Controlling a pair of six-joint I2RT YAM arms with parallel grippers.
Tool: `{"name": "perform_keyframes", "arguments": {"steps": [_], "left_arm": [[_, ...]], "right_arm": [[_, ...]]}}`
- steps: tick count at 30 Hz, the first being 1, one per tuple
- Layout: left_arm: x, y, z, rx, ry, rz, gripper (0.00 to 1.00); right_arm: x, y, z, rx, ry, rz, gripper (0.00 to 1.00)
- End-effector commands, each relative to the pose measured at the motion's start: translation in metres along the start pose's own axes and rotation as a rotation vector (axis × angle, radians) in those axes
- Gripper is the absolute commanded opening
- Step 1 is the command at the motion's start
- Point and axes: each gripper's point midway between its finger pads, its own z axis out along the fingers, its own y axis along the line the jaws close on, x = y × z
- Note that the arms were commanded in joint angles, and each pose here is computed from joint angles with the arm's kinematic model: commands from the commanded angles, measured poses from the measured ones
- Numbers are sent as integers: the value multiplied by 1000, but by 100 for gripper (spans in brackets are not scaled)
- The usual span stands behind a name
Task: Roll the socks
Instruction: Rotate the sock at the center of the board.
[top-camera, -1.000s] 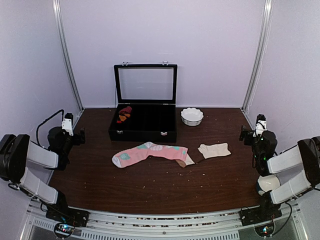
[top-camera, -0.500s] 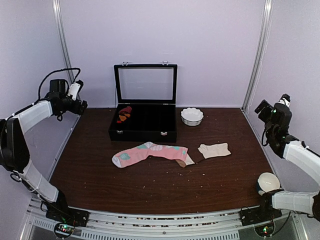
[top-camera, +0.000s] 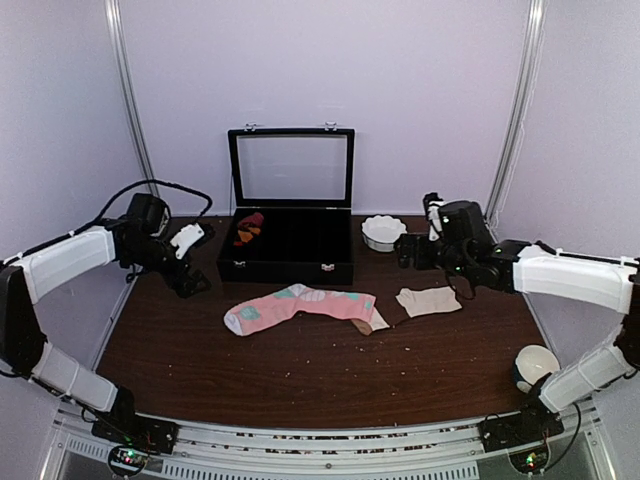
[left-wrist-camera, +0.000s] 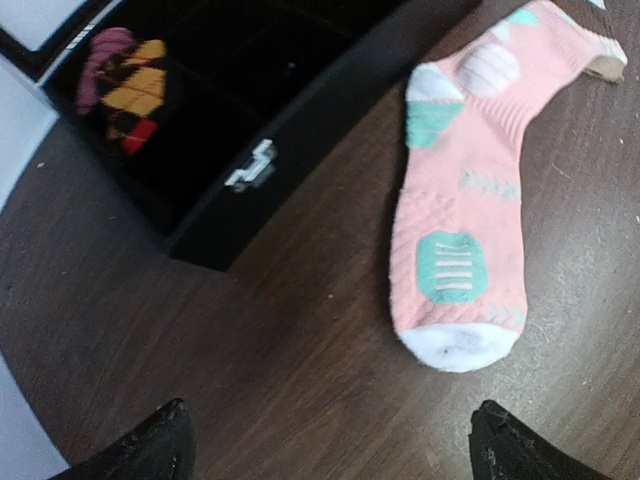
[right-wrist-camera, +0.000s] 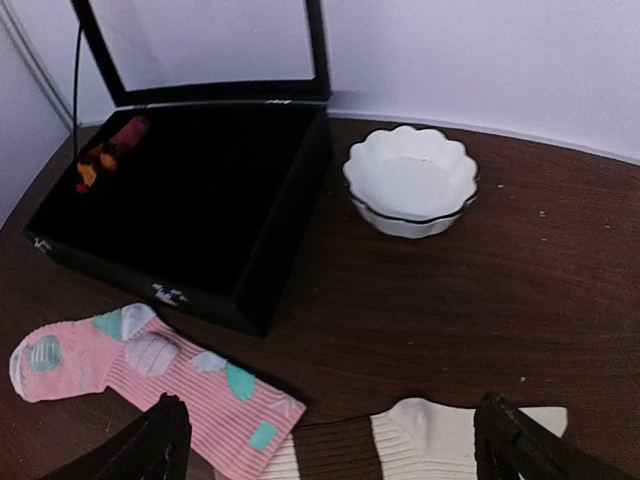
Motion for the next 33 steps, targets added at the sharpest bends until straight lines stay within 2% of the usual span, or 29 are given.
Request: {"name": "perform_keyframes", "arguments": {"steps": [1,8,14,20,22,24,29,33], "left_arm": [[6,-11,32,46,73,58,98],[13,-31,61,114,110,85,98],[24,-52,89,171,178,98,98],[29,-56,100,198,215,107,97],[29,-58,103,212,224,107,91],[28,-59,105,222,240,115,80],[27,-69,108,273,270,125,43],[27,-77,101,310,284,116,29]], "right_arm": [[31,56,16,-70,131,-116,98],[70,97,51,-107,295,-207,90],[79,99,57,-95,312,-220,89],[81,92,52,-75,302,-216,87],[82,90,53,-73,303,-228,87],[84,89,53,-66,307,-243,86],[84,91,54,-79,316,-275,83],[87,92,56,-81,329,-299,81]]}}
